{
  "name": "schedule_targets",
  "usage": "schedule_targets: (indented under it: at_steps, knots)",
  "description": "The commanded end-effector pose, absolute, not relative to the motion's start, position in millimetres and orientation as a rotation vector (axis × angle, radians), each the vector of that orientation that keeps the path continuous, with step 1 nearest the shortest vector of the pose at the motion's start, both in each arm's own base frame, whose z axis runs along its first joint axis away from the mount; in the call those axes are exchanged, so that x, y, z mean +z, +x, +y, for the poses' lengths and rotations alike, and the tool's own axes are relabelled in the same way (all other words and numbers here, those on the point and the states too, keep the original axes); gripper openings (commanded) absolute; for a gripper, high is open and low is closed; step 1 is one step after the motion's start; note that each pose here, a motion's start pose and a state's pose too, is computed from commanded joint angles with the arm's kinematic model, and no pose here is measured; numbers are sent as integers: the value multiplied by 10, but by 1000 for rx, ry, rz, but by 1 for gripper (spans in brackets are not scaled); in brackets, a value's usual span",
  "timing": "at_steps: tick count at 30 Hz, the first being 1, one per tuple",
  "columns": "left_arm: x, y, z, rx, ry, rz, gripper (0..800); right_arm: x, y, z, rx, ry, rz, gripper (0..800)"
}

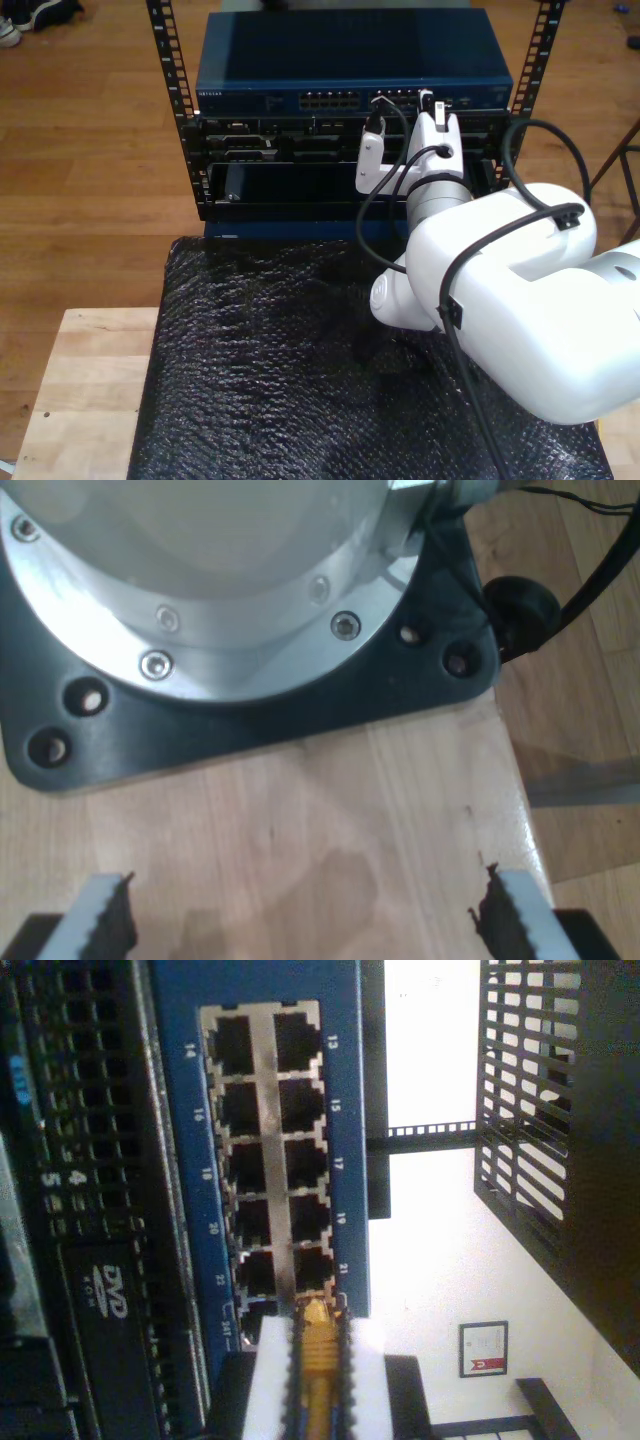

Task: Grab the cable and plug it in

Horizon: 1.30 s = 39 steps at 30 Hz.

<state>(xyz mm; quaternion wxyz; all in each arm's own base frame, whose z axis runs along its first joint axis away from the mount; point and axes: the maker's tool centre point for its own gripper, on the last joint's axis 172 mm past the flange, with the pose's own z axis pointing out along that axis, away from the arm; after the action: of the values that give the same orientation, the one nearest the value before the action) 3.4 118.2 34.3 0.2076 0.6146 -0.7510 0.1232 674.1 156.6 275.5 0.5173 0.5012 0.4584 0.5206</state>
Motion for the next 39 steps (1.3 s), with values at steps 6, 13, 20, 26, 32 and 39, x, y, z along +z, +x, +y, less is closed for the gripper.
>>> schedule_targets:
  at_steps: [6, 13, 20, 26, 32, 39]
  knots:
    - [343, 34, 1182, 343, 1711, -2091, 800, 2755, 6741, 1566, 1250, 1203, 1100, 0]
    - [343, 34, 1182, 343, 1711, -2091, 800, 2767, 6764, 1566, 1253, 1208, 1100, 20]
    - [343, 34, 1182, 343, 1711, -2091, 800, 2693, 6798, 1552, 1243, 1231, 1126, 256]
    - [343, 37, 1182, 344, 1712, -2090, 800, 2687, 6783, 1512, 1233, 1246, 1141, 311]
    - [343, 34, 1182, 343, 1711, -2091, 800, 2721, 6570, 1464, 1210, 1282, 1207, 391]
    - [343, 34, 1182, 343, 1711, -2091, 800, 2686, 6251, 1525, 1182, 1324, 1356, 549]
